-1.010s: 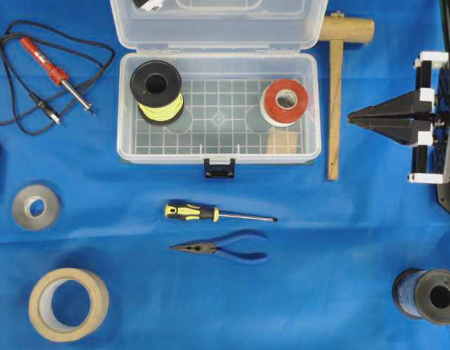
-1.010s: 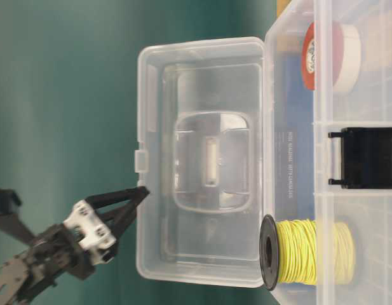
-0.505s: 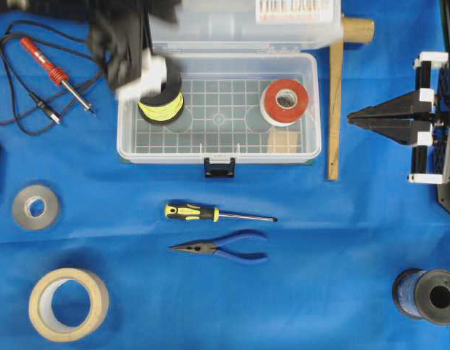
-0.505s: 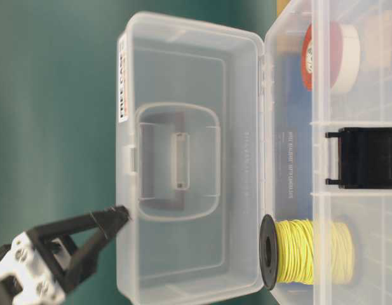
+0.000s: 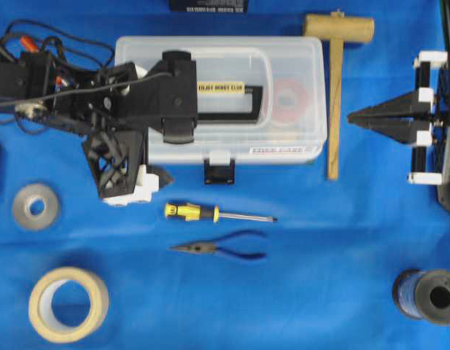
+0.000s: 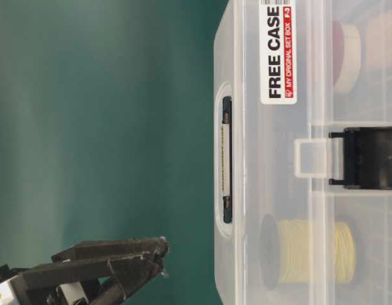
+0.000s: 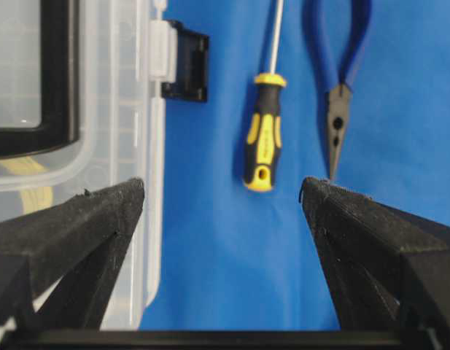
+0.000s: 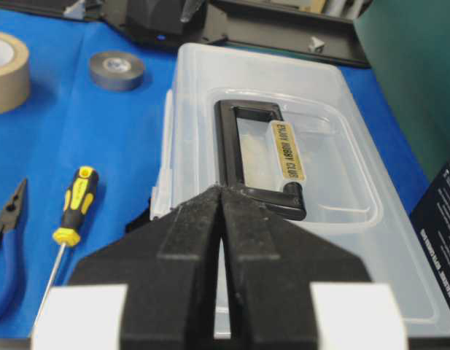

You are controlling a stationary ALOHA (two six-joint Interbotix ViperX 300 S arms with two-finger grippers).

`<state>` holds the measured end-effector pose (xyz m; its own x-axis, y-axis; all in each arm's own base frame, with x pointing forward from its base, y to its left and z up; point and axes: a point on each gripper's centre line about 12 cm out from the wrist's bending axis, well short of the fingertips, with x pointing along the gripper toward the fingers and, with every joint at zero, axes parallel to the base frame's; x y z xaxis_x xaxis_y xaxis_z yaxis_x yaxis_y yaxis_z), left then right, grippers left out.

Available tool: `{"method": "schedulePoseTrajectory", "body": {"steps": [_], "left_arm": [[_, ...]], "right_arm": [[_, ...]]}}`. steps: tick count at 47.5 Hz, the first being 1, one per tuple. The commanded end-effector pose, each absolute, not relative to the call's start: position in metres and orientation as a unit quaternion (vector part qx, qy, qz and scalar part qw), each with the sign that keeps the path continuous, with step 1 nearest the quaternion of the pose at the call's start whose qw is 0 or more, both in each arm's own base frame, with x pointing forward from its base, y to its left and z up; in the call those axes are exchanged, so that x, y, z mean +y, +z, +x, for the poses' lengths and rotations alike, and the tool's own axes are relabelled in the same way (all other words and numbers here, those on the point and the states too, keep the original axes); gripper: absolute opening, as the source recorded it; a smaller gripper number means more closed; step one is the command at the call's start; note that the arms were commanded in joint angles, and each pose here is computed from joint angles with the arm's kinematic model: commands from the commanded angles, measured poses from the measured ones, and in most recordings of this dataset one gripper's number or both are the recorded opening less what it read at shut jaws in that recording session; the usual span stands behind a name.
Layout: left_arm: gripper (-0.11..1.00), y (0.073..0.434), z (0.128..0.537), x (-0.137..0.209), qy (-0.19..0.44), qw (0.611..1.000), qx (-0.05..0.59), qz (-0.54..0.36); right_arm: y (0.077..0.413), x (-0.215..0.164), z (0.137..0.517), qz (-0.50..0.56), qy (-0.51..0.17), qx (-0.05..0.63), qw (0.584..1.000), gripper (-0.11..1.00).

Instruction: Close the tool box with the left arm.

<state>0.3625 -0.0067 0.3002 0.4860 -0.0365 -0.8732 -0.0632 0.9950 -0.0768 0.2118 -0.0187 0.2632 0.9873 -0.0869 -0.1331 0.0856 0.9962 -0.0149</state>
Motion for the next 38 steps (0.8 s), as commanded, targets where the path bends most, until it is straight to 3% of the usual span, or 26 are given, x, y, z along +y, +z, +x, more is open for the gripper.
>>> {"method": "schedulePoseTrajectory", "body": {"steps": [1,14,28,38], "left_arm": [[0.9,0.324,0.358,-0.008,0.005,0.877,0.478,-0.046],[0.9,0.343,0.333,-0.001,0.008,0.916,0.4,-0.035],[0.9,0.351,0.269,-0.001,0.004,0.974,0.222,-0.035],[0.9,0.33,0.22,-0.001,0.002,0.992,0.122,-0.039]], "right_arm": [[0.268,-0.02,0.213,-0.006,-0.045,0.059,0.997,0.0],[0.275,-0.019,0.211,-0.006,-0.045,0.046,0.998,0.0],[0.285,-0.019,0.206,-0.011,-0.045,0.026,0.999,0.0],[0.289,-0.018,0.204,-0.016,-0.044,0.015,0.999,0.0]]}}
